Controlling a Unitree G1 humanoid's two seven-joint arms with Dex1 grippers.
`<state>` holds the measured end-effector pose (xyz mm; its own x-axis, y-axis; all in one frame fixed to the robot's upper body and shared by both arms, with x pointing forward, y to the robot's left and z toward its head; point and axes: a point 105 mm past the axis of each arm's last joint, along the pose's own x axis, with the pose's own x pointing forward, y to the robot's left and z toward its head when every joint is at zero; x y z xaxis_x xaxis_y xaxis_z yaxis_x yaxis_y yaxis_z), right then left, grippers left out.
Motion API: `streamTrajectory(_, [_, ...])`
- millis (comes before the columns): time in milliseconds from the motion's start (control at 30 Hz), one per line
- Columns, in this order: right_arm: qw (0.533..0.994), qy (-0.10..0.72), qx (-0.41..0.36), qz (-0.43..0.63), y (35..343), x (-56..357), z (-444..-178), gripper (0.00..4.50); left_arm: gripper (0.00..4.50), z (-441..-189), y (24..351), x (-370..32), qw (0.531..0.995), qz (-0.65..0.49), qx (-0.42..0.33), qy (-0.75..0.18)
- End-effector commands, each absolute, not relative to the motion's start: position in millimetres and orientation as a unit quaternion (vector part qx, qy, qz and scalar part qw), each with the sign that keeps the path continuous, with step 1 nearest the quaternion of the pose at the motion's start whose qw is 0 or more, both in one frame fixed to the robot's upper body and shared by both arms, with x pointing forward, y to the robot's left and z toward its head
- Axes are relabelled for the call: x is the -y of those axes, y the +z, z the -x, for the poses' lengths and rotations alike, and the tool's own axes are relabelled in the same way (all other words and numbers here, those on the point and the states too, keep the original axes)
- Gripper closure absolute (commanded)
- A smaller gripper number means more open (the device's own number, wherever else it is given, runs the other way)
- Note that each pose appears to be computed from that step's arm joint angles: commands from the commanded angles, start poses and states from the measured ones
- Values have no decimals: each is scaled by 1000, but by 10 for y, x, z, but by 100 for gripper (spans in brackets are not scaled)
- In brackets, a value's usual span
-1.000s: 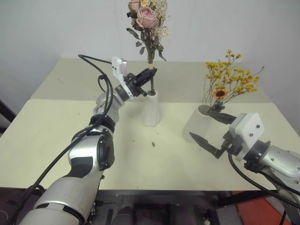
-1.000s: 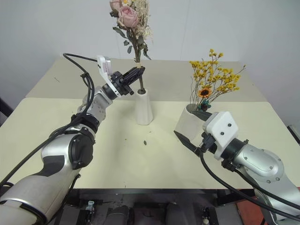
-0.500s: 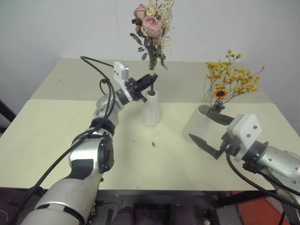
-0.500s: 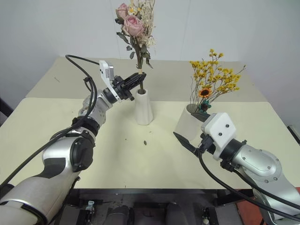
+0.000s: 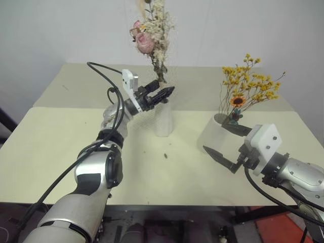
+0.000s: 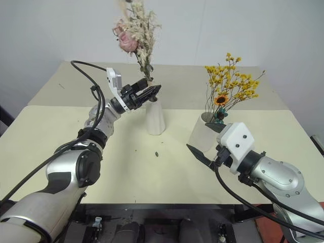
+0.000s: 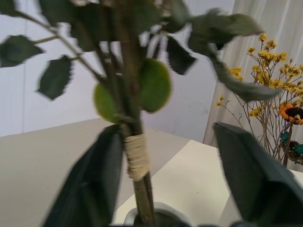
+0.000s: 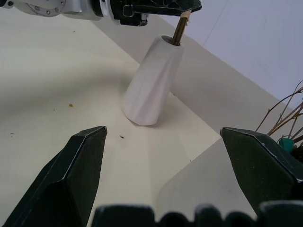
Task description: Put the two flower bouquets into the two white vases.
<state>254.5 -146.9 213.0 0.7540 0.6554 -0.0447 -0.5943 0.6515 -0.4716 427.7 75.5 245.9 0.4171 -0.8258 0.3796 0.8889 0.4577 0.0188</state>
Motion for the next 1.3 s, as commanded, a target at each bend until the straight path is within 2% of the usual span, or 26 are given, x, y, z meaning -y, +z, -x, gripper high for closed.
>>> streamTrajectory(33, [903,341,89,245,2218,1461,-2519,0,2,-4210,2557,-802,823,53,191,-532])
streamTrajectory(200, [903,343,87,244,2203,1458,-2543,0,2,-4136,2448,-782,809,-19,169,-563])
streamTrajectory(333, [902,344,87,246,2191,1456,-2574,0,2,-4189,2438,-793,821,-54,147,-549])
streamTrajectory(467, [901,346,91,246,2197,1448,-2595,0,2,-4225,2597,-818,830,-48,170,-529])
streamTrajectory(667, [901,344,92,247,2192,1447,-2603,0,2,-4112,2708,-907,804,-62,185,-562])
streamTrajectory(833, [903,339,90,248,2188,1465,-2594,0,2,-4077,2890,-1177,815,-54,228,-530])
streamTrajectory(967, [904,337,88,247,2178,1476,-2597,0,2,-3964,2920,-1329,808,-72,233,-537])
streamTrajectory(1300, [903,342,81,247,2154,1497,-2610,0,2,-3512,2672,-2058,842,-180,154,-486])
